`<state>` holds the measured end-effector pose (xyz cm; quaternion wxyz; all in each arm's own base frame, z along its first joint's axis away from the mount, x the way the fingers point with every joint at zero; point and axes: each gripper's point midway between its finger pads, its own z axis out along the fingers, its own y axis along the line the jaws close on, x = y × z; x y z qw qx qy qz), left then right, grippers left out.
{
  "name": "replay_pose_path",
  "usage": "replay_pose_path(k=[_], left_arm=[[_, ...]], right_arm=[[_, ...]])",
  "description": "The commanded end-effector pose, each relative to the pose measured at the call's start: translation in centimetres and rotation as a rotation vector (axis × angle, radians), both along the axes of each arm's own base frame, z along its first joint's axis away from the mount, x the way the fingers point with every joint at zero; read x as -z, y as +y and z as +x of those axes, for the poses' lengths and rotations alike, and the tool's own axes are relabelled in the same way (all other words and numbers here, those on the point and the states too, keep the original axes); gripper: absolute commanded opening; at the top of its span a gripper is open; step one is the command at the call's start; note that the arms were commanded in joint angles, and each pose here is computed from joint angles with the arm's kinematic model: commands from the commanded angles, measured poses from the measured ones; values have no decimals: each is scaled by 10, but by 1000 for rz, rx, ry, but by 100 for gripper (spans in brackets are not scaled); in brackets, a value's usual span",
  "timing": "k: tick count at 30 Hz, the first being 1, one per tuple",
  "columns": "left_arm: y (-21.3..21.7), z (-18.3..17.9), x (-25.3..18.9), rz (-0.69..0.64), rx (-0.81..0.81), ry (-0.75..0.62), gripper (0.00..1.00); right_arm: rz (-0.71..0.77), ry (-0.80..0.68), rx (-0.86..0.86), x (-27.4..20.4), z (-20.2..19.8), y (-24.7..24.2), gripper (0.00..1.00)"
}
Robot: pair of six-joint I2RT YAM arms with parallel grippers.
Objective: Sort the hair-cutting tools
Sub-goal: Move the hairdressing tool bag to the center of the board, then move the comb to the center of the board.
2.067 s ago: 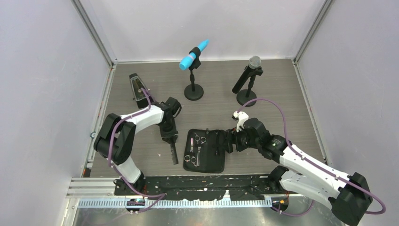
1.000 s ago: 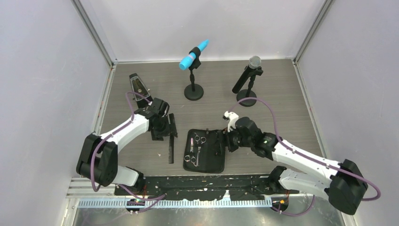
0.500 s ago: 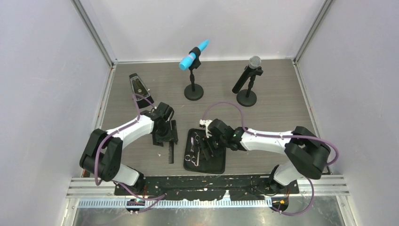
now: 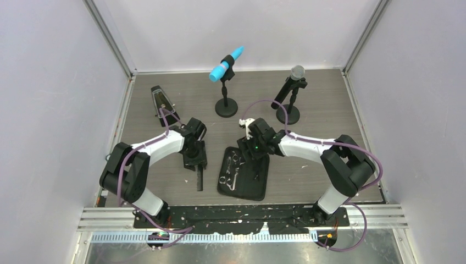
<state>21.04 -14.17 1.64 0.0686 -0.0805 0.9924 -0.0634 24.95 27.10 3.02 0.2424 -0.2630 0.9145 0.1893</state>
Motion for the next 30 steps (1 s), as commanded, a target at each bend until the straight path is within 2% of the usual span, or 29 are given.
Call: replay_pose_path(k=[1,5,8,13,18,22,25,30], left_arm=[[-14,-3,11,-35,-10,39,46],[-22,-6,16,-67,-29,65,40],[-30,-7,18,-103,-44,84,34],[-42,-7,19,-134,-56,102,26],[-50,-7,21,-160,-86,117,21],[-50,-9,23,-167,-108,121,20],[-48,-11,20,-166,-116,111,23],[-36,-10,3,-105,-111,33,47]], right_arm=[[-166,-95,36,-2,35,-41,70],[-154,-127,11,-22,44,-35,71],[-61,-158,-26,-43,42,-21,71],[-6,-213,-58,-79,49,-10,71],[267,-129,-35,-115,23,34,70],[461,19,33,-107,-9,72,70],[584,111,114,-103,-13,94,68],[529,119,185,-84,-7,92,66]])
